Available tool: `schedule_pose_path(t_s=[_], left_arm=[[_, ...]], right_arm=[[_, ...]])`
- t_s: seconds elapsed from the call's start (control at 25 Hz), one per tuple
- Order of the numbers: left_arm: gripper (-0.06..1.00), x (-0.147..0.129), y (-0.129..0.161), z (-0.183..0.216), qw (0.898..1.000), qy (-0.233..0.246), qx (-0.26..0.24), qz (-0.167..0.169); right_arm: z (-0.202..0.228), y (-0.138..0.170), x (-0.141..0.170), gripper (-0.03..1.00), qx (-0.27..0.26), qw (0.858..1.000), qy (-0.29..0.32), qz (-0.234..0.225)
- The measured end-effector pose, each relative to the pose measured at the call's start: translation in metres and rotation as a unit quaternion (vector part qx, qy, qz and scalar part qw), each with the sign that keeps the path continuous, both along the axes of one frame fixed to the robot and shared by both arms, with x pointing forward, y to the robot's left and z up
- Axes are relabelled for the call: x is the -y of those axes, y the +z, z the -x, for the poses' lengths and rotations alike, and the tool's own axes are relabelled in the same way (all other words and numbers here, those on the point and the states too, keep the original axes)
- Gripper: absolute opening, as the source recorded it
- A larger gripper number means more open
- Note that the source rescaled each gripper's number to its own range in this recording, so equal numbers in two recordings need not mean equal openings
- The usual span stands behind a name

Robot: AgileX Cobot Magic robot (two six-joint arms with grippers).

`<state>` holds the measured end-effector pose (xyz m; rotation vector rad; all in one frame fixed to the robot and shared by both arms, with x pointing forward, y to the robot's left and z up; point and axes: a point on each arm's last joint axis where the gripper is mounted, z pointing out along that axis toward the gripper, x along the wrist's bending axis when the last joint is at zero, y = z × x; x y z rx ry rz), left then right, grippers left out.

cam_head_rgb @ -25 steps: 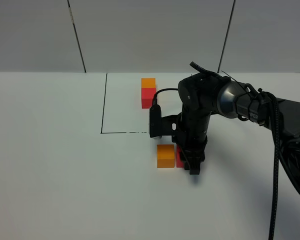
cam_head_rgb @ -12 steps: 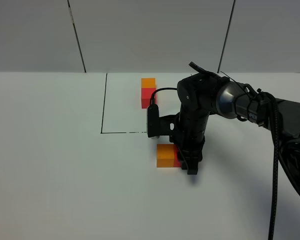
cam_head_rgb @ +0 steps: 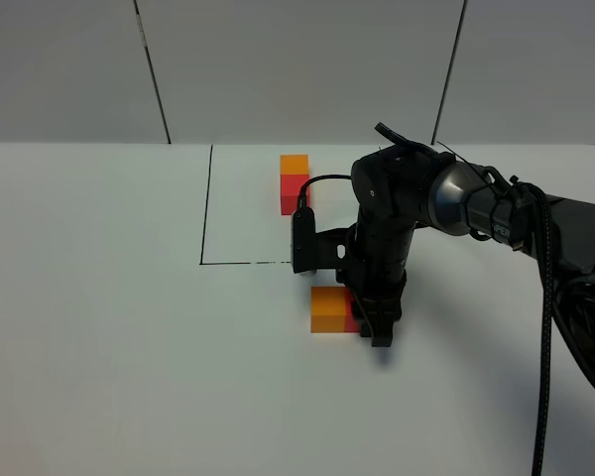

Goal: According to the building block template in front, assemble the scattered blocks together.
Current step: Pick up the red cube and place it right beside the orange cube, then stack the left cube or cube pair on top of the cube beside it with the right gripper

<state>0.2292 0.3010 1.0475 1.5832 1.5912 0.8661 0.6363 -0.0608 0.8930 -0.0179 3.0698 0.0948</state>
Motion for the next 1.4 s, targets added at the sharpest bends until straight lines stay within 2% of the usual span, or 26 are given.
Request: schedule_pose_path(t_s=[0.08, 0.12, 0.16, 0.32, 0.36, 0.44, 0.52, 0.6, 0.68, 0.76, 0.92, 1.04, 1.16, 1.24, 1.4], left_arm=[[0.71, 0.000, 0.000, 0.000, 1.000, 0.000, 0.000, 0.000], [0.71, 0.000, 0.000, 0.000, 1.000, 0.000, 0.000, 0.000], [0.71, 0.000, 0.000, 0.000, 1.000, 0.000, 0.000, 0.000], [0.71, 0.000, 0.000, 0.000, 1.000, 0.000, 0.000, 0.000], [0.71, 0.000, 0.000, 0.000, 1.000, 0.000, 0.000, 0.000], [0.71, 0.000, 0.000, 0.000, 1.000, 0.000, 0.000, 0.000], [0.71, 0.000, 0.000, 0.000, 1.000, 0.000, 0.000, 0.000], [0.71, 0.000, 0.000, 0.000, 1.000, 0.000, 0.000, 0.000], [0.71, 0.000, 0.000, 0.000, 1.000, 0.000, 0.000, 0.000], [0.71, 0.000, 0.000, 0.000, 1.000, 0.000, 0.000, 0.000], [0.71, 0.000, 0.000, 0.000, 1.000, 0.000, 0.000, 0.000], [0.71, 0.000, 0.000, 0.000, 1.000, 0.000, 0.000, 0.000], [0.71, 0.000, 0.000, 0.000, 1.000, 0.000, 0.000, 0.000], [0.71, 0.000, 0.000, 0.000, 1.000, 0.000, 0.000, 0.000], [0.71, 0.000, 0.000, 0.000, 1.000, 0.000, 0.000, 0.000]], right_arm=[[0.000, 0.000, 0.000, 0.02, 0.000, 1.000, 0.000, 0.000], [0.000, 0.000, 0.000, 0.09, -0.001, 1.000, -0.001, -0.001], [0.000, -0.001, 0.000, 0.22, -0.004, 1.000, -0.001, -0.001], [0.001, -0.001, -0.001, 0.84, -0.005, 1.000, -0.002, -0.002], [0.001, 0.000, -0.001, 0.92, -0.006, 1.000, -0.003, -0.004], [0.002, 0.003, -0.002, 0.99, -0.009, 1.000, -0.006, -0.010], [0.004, 0.012, -0.003, 1.00, -0.013, 1.000, -0.014, -0.021], [0.008, 0.035, -0.003, 1.00, -0.011, 0.999, -0.036, -0.039], [0.014, 0.061, -0.002, 1.00, -0.013, 0.995, -0.077, -0.063], [0.019, 0.091, 0.004, 1.00, -0.023, 0.985, -0.144, -0.092], [0.022, 0.134, 0.031, 1.00, -0.046, 0.945, -0.295, -0.134], [0.024, 0.158, 0.049, 1.00, -0.042, 0.914, -0.372, -0.156], [0.038, 0.173, 0.066, 1.00, -0.039, 0.892, -0.420, -0.164], [0.050, 0.176, 0.078, 1.00, -0.019, 0.879, -0.443, -0.175], [0.081, 0.173, 0.099, 1.00, 0.047, 0.836, -0.490, -0.241]])
